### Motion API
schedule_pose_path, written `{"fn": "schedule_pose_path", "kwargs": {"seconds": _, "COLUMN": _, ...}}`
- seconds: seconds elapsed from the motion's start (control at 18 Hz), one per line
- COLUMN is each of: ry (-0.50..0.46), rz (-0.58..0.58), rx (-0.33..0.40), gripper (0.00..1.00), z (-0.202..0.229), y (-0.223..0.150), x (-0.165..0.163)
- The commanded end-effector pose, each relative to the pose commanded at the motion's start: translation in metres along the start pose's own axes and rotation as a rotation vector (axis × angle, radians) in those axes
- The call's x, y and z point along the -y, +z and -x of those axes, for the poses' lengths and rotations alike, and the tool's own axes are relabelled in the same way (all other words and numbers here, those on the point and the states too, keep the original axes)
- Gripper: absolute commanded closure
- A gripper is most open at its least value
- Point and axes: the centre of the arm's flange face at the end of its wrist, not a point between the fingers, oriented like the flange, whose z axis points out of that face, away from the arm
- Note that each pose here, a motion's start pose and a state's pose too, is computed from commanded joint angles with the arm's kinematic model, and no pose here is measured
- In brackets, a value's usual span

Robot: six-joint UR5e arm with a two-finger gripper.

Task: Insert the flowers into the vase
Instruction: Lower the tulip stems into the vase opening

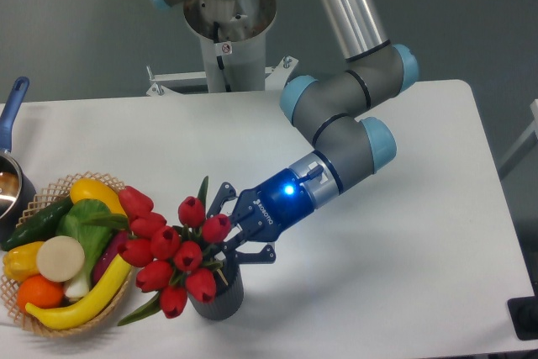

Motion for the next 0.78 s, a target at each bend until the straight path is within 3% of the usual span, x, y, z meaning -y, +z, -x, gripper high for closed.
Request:
{"fn": "schedule_pose_path", "kwargs": {"seconds": 0.5, "ry": -0.023, "rz": 0.002, "rx": -0.003, "gripper": 0.71, "z": 0.002, "y": 0.002, "x": -0.014}}
{"fn": "schedule_pose_path", "kwargs": {"seconds": 0.78, "ry": 0.005, "rz": 0.004, "rx": -0.004, "gripper": 0.47, "z": 0.004, "y": 0.003, "x": -0.022}}
